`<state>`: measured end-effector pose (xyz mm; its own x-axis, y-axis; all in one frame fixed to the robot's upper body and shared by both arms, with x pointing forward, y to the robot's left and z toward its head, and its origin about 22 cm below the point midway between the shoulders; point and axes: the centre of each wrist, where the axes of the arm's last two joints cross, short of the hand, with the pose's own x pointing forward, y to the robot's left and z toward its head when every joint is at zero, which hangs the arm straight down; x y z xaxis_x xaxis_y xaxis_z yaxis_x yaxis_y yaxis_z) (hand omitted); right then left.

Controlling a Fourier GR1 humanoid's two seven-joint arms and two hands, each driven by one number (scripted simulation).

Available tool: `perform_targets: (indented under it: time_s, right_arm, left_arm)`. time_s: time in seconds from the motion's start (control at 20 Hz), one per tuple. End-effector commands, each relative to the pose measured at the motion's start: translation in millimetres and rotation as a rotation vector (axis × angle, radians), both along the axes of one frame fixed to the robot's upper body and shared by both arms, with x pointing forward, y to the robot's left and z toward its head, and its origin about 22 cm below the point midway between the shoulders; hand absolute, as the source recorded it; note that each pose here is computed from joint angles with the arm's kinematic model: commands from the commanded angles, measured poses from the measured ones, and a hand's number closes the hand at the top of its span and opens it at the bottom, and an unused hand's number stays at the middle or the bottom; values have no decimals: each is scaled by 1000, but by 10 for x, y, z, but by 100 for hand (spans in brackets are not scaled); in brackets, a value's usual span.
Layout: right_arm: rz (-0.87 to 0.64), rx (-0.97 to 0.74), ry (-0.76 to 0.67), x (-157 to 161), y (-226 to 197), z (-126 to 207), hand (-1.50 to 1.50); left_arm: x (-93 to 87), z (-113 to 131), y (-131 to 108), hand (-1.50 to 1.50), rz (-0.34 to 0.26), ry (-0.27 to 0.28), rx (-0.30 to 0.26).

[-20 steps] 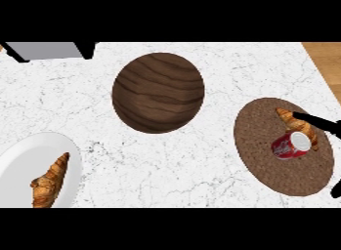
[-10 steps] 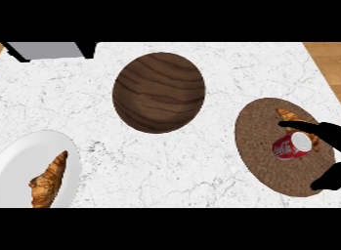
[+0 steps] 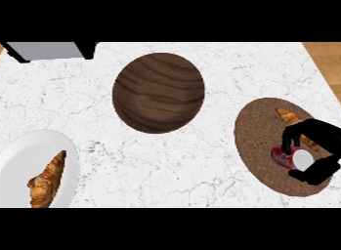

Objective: Pick the can from the placemat and place it in the bowl

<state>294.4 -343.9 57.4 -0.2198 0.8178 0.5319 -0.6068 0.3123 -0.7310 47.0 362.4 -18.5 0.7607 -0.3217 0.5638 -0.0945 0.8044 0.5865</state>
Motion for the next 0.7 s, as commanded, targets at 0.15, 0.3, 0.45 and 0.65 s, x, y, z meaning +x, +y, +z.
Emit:
perform_targets:
  time_s: [0.15, 0.3, 0.45, 0.65]
  right_arm:
    - [25, 45, -54, 50, 131, -49, 150]
    - [-31, 60, -53, 131, 710, -208, 150]
    - [-79, 73, -52, 180, 1007, -254, 150]
    - [-142, 96, -89, 263, 1454, -213, 150]
  left_arm:
    - [981, 611, -383, 0, -216, -608, -44]
    - [865, 562, -344, 0, -231, -538, -27]
    - [632, 382, -256, 0, -209, -385, -8]
    - [654, 390, -289, 0, -233, -401, -16]
